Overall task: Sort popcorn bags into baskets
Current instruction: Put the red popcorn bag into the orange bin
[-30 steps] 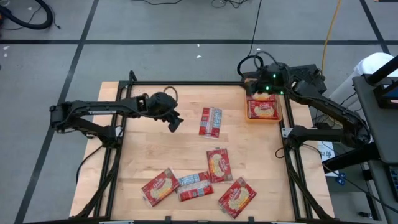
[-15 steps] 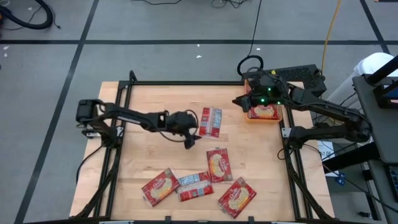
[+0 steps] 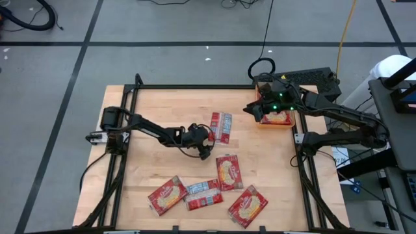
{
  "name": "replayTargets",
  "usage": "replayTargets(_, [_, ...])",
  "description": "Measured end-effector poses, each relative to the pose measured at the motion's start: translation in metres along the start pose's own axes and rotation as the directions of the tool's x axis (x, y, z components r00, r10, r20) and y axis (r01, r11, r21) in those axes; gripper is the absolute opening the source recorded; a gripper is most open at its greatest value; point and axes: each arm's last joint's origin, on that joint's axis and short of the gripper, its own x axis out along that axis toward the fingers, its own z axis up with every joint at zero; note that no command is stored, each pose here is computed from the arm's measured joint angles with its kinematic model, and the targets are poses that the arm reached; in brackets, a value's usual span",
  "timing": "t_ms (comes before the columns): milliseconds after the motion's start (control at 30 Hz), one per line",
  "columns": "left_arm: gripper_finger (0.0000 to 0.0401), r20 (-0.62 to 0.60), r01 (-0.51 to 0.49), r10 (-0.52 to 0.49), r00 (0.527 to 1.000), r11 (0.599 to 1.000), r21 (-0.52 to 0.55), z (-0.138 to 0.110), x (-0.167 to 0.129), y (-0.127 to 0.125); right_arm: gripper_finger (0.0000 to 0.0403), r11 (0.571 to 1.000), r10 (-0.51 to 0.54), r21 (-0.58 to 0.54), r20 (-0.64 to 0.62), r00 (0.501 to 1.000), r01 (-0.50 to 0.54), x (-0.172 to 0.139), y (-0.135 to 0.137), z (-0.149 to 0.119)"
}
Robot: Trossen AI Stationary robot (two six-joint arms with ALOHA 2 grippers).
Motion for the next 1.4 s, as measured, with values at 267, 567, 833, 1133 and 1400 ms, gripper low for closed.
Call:
replayTargets(267, [0.0233, 0.012, -0.029, 0.031, 0.999, 0.993, -0.117, -0.011, 0.018, 0.003, 0.0173, 0.998, 0.0, -0.056, -0.014, 1.0, -0.001, 0.0, 0.0, -0.001])
replayTargets(567, [0.0028, 0.054, -0.013, 0.023, 0.998, 0.983, -0.184, -0.002, 0.024, 0.023, 0.0173, 0.995, -0.004, -0.095, -0.013, 1.0, 0.003, 0.0, -0.001, -0.001])
replayTargets(833, [0.0004, 0.176, 0.072, -0.02, 0.984, 0.952, -0.296, 0.025, 0.015, 0.045, 0.0173, 0.995, -0.012, -0.1, -0.049, 0.999, 0.007, 0.003, 0.0, -0.005])
replayTargets(1133, [0.0002, 0.322, 0.333, -0.203, 0.925, 0.839, -0.429, 0.072, -0.033, 0.049, 0.0195, 0.949, -0.032, -0.314, -0.12, 0.992, -0.008, 0.021, 0.028, -0.028])
replayTargets(1400, [0.0001, 0.295, 0.468, -0.365, 0.883, 0.645, -0.604, 0.088, -0.068, 0.057, 0.0258, 0.88, -0.038, -0.475, -0.111, 0.993, -0.019, 0.058, 0.052, -0.044])
